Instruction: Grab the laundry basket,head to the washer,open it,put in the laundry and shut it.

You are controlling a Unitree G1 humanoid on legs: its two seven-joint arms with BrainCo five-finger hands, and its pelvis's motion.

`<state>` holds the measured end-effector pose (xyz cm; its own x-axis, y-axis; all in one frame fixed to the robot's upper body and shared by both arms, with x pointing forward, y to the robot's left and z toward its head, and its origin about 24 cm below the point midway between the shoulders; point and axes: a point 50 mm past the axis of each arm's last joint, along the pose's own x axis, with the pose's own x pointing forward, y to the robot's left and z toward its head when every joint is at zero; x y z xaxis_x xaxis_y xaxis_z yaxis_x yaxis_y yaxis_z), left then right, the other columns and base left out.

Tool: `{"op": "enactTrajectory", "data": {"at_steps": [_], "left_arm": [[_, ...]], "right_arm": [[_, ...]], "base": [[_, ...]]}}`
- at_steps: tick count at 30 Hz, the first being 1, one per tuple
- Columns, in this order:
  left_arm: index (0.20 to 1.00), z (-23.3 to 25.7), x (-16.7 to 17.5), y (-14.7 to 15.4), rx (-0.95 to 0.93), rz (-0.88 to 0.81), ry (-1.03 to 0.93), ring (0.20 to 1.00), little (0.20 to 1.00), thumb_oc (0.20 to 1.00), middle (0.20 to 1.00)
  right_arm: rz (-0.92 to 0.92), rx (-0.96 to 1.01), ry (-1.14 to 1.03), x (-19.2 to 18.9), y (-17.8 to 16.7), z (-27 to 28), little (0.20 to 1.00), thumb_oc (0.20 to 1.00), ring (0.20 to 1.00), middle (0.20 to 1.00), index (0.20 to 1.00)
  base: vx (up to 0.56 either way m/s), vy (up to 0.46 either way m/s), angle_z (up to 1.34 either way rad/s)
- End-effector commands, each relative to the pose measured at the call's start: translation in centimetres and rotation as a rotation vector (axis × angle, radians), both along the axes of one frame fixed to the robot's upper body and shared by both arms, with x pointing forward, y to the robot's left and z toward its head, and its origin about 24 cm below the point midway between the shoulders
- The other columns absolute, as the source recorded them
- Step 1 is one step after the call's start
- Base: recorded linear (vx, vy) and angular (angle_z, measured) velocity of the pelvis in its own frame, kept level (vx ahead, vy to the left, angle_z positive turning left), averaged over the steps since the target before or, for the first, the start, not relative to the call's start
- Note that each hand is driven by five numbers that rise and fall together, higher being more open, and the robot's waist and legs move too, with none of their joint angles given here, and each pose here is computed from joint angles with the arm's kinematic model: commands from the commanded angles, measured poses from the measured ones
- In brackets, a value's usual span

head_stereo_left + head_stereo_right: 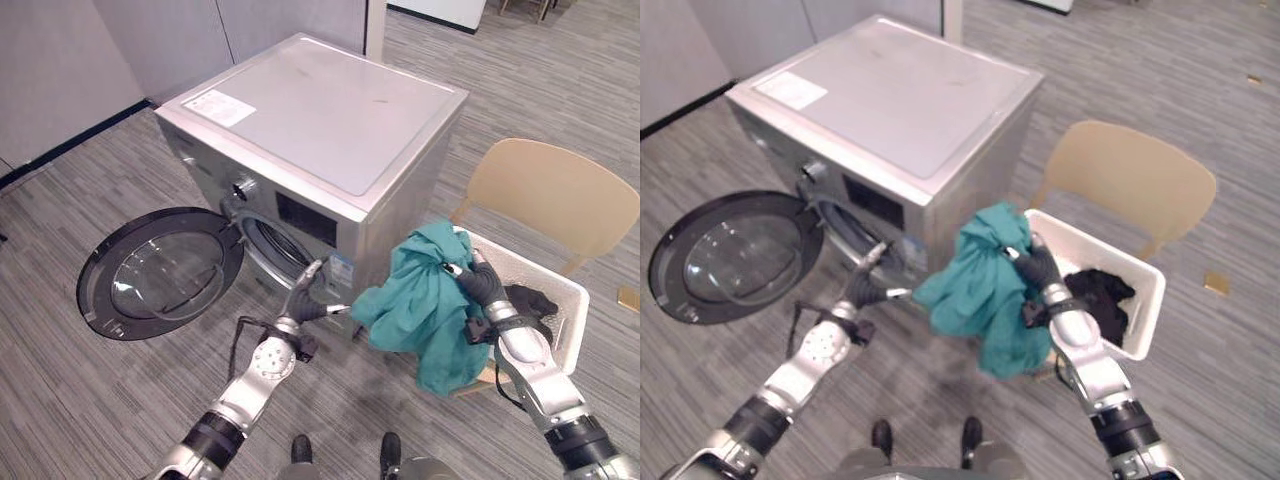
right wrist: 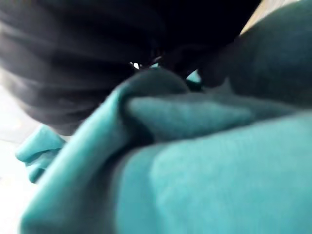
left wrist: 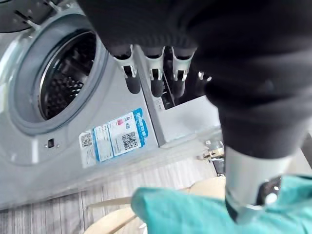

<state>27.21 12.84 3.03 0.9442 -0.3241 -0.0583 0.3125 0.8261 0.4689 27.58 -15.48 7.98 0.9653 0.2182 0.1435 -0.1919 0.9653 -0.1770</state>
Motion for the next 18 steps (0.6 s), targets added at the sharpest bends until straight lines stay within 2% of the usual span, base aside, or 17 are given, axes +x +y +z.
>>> {"op": "enactTrajectory", "data": {"at_steps": [1,2,3,9,10,11,13,15,16,18], "left_arm": [[1.0,1.5,0.4,0.3,0.056,-0.025,-0.107,1.0,1.0,1.0,1.0],[1.0,2.7,1.1,-1.7,0.073,-0.096,-0.163,1.0,1.0,1.0,1.0],[1.0,2.7,1.1,-1.7,0.073,-0.096,-0.163,1.0,1.0,1.0,1.0],[1.0,5.1,2.3,-6.9,0.101,-0.225,-0.297,1.0,1.0,1.0,1.0],[1.0,5.1,2.3,-6.9,0.101,-0.225,-0.297,1.0,1.0,1.0,1.0],[0.922,5.3,2.3,-7.3,0.089,-0.226,-0.306,0.922,0.922,0.922,0.922],[0.2,5.2,2.2,-7.2,0.046,-0.192,-0.296,0.2,0.2,0.2,0.2],[0.2,4.8,2.1,-7.0,0.033,-0.177,-0.279,0.2,0.2,0.2,0.2],[0.2,4.6,2.0,-6.7,0.025,-0.164,-0.267,0.2,0.2,0.2,0.2],[0.2,4.0,2.0,-6.0,0.012,-0.132,-0.233,0.2,0.2,0.2,0.2]], "right_arm": [[0.062,0.088,-0.15,0.6,1.6,3.2,0.2,0.2,0.2,0.2,0.2],[0.11,0.114,-0.17,1.1,3.5,4.0,0.2,0.2,0.2,0.2,0.2],[0.11,0.114,-0.17,1.1,3.5,4.0,0.2,0.2,0.2,0.2,0.2],[0.223,0.261,-0.116,1.1,8.0,3.9,0.2,0.2,0.2,0.2,0.2],[0.223,0.261,-0.116,1.1,8.0,3.9,0.2,0.2,0.2,0.2,0.2],[0.238,0.281,-0.104,0.9,8.3,3.8,0.2,0.2,0.2,0.2,0.2],[0.27,0.297,-0.075,0.4,9.0,3.2,0.2,0.2,0.2,0.2,0.2],[0.274,0.301,-0.06,0.2,9.0,2.9,0.369,0.369,0.369,0.369,0.369],[0.277,0.301,-0.046,0.2,9.0,2.7,1.0,1.0,1.0,1.0,1.0],[0.279,0.288,-0.019,0.1,8.7,2.1,1.0,1.0,1.0,1.0,1.0]], "base": [[0.02,0.113,0.08],[0.02,0.112,0.02],[0.05,0.171,-0.01],[0.02,0.066,-0.04],[0.0,0.043,-0.13],[0.0,0.026,-0.09],[0.0,0.034,-0.11],[0.01,0.014,-0.08],[0.02,0.013,-0.06],[0.01,0.001,-0.07]]}}
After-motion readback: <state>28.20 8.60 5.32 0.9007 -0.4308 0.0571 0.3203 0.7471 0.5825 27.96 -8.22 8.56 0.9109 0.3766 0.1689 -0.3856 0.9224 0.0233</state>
